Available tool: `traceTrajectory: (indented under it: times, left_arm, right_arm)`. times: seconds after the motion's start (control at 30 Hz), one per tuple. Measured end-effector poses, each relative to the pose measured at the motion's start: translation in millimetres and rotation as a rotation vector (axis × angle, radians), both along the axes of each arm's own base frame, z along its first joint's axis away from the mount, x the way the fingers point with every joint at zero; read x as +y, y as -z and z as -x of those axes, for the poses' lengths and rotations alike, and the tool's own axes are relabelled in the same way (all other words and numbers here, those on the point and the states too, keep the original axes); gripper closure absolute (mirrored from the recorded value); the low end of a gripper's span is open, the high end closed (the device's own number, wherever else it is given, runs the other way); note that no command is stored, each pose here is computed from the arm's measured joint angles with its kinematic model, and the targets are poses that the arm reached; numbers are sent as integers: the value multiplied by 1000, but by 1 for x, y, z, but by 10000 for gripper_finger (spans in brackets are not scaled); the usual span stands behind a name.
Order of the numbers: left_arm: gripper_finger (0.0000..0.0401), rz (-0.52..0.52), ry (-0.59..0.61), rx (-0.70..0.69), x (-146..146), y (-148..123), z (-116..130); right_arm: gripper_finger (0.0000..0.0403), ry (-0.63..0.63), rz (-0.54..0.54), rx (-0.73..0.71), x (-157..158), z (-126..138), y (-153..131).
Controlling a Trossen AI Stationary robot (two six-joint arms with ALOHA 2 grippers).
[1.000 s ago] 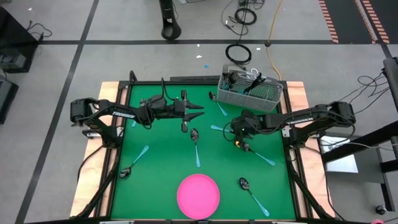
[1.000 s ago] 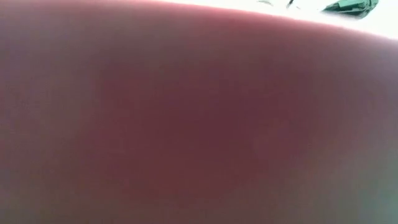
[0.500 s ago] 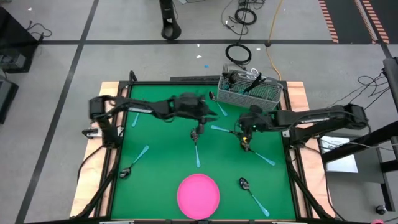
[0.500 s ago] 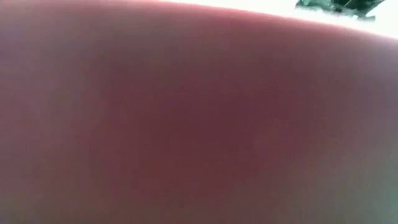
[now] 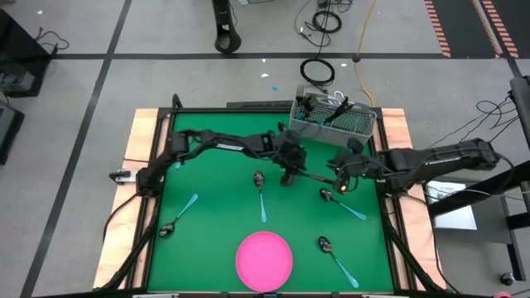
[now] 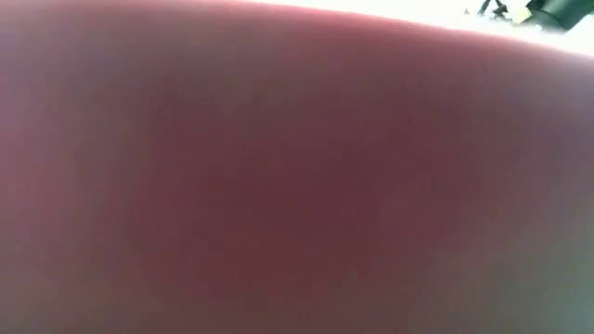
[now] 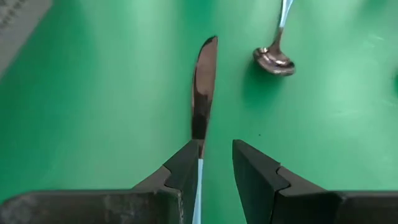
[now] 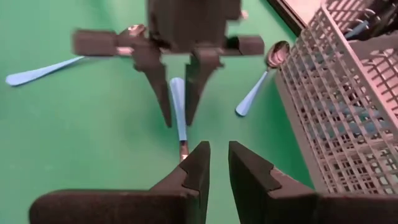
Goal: Sort silverware
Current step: Put the blue knife into the utensil holder
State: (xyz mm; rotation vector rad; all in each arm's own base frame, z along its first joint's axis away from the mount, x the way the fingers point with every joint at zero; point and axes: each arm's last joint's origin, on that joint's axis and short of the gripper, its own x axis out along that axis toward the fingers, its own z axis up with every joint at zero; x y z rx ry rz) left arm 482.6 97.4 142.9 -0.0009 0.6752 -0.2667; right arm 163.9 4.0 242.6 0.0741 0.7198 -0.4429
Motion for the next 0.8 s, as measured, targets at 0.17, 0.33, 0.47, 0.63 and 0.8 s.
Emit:
traceTrajectory:
  times: [0.17,0.33,0.47,0.63,0.8]
  left_arm:
    - [301,5,1,20,1,10,-8]
    - [301,5,0,23,2,13,-9]
    - [301,-26,-35,44,3,19,-9]
    - [301,-44,-45,45,5,19,-9]
    - [301,-43,-42,71,5,20,-7]
  right_arm:
    - [353,-48,7,11,7,3,3]
    - [353,-79,40,50,9,5,12]
    - [353,-48,82,49,7,6,13]
    - [353,-40,93,41,7,7,12]
    - [353,-36,89,34,6,8,11]
